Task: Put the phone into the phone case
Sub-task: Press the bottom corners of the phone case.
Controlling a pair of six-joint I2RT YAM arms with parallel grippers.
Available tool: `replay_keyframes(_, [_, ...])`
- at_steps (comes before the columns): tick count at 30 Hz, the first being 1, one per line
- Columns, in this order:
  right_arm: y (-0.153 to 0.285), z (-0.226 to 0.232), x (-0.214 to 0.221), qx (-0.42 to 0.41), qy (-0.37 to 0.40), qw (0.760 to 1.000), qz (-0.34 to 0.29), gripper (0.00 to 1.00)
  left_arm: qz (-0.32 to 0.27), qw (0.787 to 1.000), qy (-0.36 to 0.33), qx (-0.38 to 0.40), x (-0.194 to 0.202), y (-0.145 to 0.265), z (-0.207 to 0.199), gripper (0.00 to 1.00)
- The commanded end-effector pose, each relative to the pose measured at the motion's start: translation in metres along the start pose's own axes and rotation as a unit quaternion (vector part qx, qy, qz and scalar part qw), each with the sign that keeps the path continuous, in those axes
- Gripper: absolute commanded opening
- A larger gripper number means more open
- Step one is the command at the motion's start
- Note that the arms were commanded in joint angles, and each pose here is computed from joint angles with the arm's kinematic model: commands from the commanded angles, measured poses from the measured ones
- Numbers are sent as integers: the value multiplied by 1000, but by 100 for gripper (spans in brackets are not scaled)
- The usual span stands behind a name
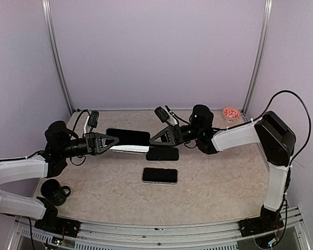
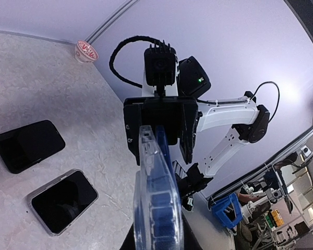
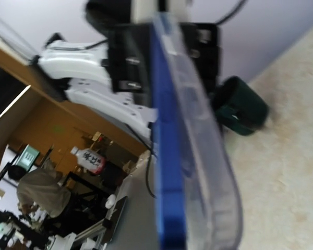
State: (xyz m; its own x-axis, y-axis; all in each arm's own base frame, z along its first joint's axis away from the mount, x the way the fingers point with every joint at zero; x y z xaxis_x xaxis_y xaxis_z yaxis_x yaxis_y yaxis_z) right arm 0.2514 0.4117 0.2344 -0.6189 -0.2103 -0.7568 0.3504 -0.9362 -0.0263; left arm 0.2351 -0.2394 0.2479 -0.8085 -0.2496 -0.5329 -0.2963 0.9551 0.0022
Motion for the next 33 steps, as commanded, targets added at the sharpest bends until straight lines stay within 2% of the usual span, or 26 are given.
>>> replay_keyframes(1, [-3, 19, 1, -53, 20, 998, 1, 47, -13, 997, -51, 49, -14, -3, -32, 0])
replay_keyframes(4, [-4, 22, 2, -69, 21, 997, 0, 41, -12, 997, -49, 50, -13, -4, -31, 0])
replay_keyframes(12, [-12, 30, 7, -89, 31, 996, 8, 43, -22, 998, -43, 46, -12, -3, -27, 0])
replay_keyframes(15, [-13, 33, 7, -96, 33, 995, 8, 41, -28, 998, -40, 44, -13, -3, -25, 0])
replay_keyframes(17, [-13, 34, 7, -100, 33, 994, 6, 37, -29, 998, -37, 44, -13, -3, -24, 0])
replay_keyframes(22, [-15, 38, 7, -113, 36, 993, 6, 21, -27, 998, -32, 44, -11, -4, -23, 0])
replay_keyframes(27, [-18, 36, 6, -112, 32, 993, 6, 13, -27, 999, -29, 38, -11, -4, -20, 0])
replay_keyframes(33, [-21, 21, 7, -82, 8, 997, 6, 9, -24, 999, -24, 3, -11, -7, -8, 23])
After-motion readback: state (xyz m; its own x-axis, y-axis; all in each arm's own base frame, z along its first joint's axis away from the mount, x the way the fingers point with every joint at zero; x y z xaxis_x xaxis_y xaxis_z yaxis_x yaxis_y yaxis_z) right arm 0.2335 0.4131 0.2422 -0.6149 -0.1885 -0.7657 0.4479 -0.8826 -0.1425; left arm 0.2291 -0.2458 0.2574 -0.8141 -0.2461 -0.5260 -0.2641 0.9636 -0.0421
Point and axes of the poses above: each gripper's point midway between its finger pads, its own y axis back along the fingers, its own z axis along the line the jaws close on, x = y × z, the point moved 2 cm from there along y, back along the fingers, and after that the axes turned 9 degrees about y, right-handed, at the moved point
